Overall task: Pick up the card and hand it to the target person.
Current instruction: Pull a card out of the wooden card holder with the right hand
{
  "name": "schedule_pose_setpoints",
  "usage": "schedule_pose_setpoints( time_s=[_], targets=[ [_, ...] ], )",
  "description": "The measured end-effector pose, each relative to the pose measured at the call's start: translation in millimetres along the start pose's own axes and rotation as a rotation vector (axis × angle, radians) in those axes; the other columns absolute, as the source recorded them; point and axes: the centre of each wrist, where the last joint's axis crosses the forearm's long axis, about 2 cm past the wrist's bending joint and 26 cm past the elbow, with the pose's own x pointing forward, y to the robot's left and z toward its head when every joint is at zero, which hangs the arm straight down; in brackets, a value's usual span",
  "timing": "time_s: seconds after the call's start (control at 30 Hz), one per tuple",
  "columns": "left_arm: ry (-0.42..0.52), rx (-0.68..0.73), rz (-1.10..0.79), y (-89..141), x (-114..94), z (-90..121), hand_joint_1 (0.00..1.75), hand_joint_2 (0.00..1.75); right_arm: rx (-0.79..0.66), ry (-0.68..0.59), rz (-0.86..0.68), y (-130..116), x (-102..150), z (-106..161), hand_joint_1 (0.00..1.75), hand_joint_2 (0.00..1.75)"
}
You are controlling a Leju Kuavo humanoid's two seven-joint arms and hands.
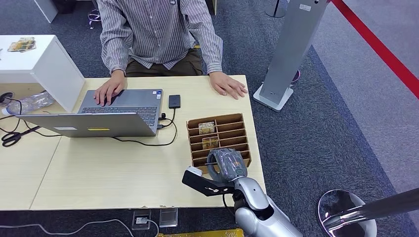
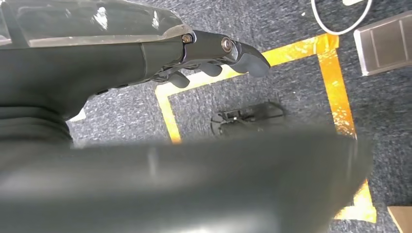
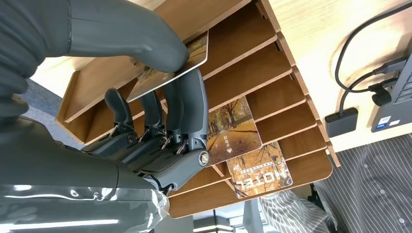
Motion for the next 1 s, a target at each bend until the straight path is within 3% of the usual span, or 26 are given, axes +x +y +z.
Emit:
schedule_pose_setpoints(
  time_s=[0.37, 0.53, 0.7, 1.0],
  targets=[
    [-0.032, 0.005, -0.005, 0.1, 0.0, 0.0, 0.0, 1.75, -0.008, -0.006, -0.026, -1.1, -0.6, -1.0, 1.31, 1.75],
    [-0.024, 0.007, -0.004, 0.2, -0.2, 0.0, 0.0, 1.75, 0.033, -0.015, -0.128, -10.6, -0.7, -5.5, 1.31, 1.75],
    [-0.02, 0.007, -0.002, 0.3, -0.6, 0.2, 0.0, 1.75, 0.081, -0.022, -0.188, -31.7, -2.2, -11.1, 1.31, 1.75],
    [-0.008, 0.005, 0.005, 0.3, -1.3, 0.3, 0.0, 1.75, 0.031, -0.093, -0.222, -95.5, -1.6, -14.8, 1.31, 1.75]
  ],
)
